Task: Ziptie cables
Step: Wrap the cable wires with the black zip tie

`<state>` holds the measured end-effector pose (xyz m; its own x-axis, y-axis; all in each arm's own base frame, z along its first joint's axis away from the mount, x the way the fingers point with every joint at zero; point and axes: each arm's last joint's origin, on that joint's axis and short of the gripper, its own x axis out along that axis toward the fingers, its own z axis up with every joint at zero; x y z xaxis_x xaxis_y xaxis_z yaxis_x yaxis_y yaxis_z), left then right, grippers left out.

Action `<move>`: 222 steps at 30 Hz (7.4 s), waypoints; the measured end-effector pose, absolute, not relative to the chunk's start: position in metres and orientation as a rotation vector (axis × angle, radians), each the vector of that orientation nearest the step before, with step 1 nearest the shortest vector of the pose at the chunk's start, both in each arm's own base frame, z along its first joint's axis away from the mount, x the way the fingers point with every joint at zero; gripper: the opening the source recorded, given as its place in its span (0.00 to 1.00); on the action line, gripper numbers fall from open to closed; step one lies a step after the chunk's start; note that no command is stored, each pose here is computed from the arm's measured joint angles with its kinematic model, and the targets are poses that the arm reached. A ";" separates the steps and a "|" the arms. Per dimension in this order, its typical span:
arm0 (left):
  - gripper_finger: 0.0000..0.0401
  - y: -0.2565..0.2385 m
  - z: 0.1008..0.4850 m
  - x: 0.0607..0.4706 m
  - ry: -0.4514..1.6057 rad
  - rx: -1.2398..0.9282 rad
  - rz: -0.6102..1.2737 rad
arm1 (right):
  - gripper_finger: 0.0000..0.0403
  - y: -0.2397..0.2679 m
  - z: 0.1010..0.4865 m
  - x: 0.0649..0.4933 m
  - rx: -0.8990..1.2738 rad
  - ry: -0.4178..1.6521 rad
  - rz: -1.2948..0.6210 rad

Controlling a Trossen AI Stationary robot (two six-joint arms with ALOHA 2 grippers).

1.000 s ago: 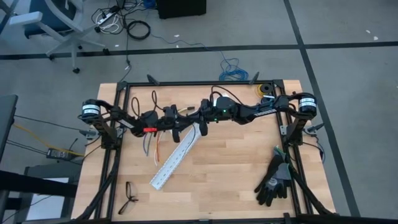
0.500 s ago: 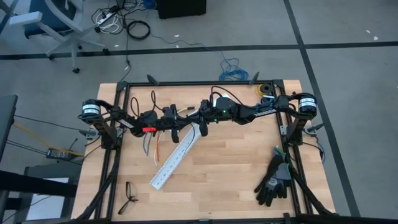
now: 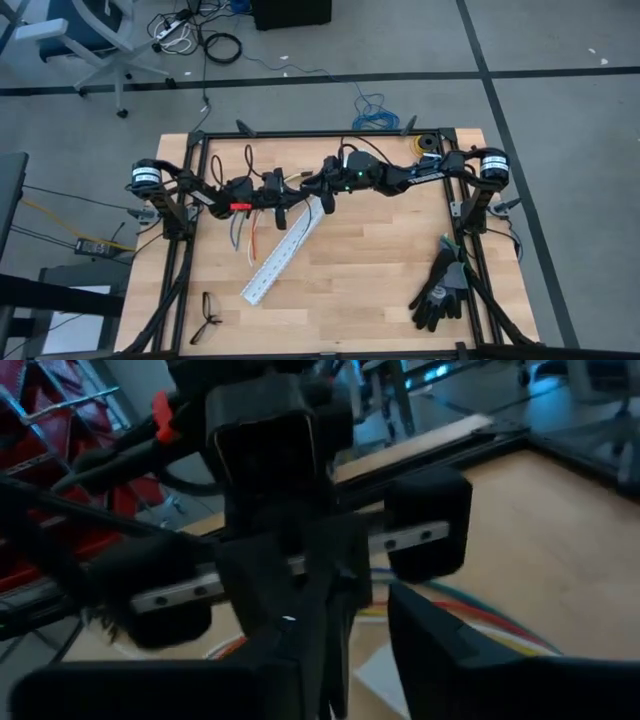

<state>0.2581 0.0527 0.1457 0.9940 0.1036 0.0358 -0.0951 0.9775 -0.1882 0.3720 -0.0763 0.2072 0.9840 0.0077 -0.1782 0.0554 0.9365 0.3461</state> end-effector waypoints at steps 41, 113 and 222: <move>0.00 0.084 0.162 0.268 -0.095 -0.293 0.042 | 0.02 -0.075 0.196 0.368 0.262 0.308 0.026; 0.19 0.112 0.161 0.226 -0.179 -0.338 -0.076 | 0.00 -0.053 0.191 0.371 0.245 0.359 -0.042; 0.19 0.109 0.177 0.270 -0.128 -0.252 -0.082 | 0.00 -0.057 0.194 0.372 0.243 0.325 -0.111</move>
<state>0.2696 0.1091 0.1770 0.9886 -0.0645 0.1362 0.0965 0.9652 -0.2430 0.3717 -0.0568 0.1938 0.9420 -0.0690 -0.3286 0.1468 0.9647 0.2184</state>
